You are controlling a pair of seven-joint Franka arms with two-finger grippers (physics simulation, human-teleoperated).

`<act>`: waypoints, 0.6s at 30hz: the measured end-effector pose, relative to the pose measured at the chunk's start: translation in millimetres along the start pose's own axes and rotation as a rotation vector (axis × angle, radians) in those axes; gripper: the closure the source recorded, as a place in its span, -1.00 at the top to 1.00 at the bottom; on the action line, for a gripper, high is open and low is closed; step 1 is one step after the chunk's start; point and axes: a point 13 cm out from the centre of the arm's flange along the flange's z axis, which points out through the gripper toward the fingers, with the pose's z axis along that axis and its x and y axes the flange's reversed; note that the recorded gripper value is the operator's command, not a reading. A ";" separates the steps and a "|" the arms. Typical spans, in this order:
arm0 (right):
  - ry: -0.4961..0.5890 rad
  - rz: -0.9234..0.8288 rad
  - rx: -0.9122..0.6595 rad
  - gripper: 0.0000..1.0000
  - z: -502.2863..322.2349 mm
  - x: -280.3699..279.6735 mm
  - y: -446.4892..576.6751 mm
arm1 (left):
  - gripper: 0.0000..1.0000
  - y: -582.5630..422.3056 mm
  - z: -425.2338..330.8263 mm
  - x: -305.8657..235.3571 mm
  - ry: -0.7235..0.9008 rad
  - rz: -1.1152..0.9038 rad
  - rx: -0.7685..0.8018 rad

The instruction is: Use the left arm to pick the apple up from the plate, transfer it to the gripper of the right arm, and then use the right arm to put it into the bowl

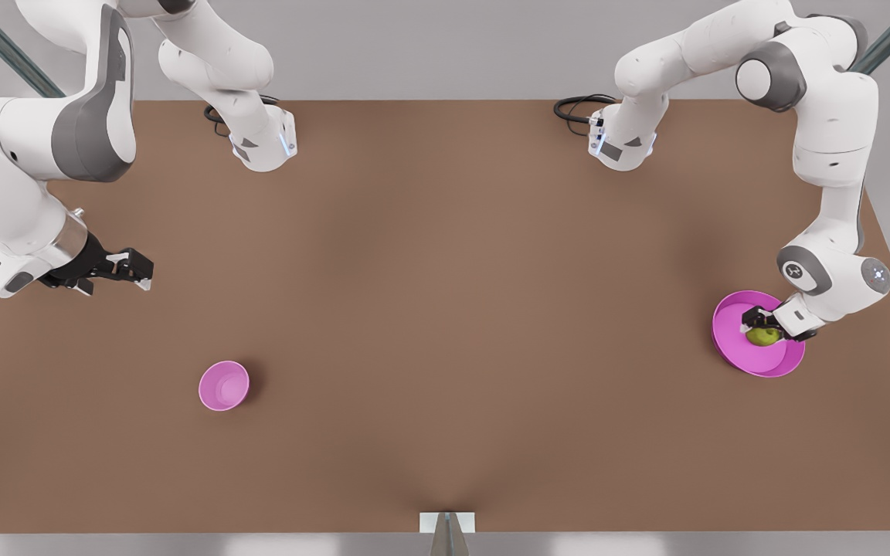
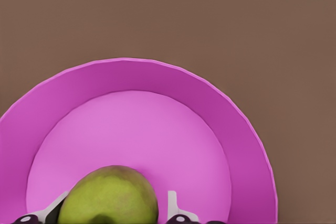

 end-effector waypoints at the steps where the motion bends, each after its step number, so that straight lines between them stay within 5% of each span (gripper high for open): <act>1: 0.000 0.000 0.000 1.00 0.1 0.0 0.0 | 0.70 0.1 1.0 0.4 0.000 0.006 0.000; 18: 0.003 -0.005 0.000 1.00 1.1 -0.1 1.6 | 0.39 0.5 5.4 -2.1 0.001 0.077 -0.007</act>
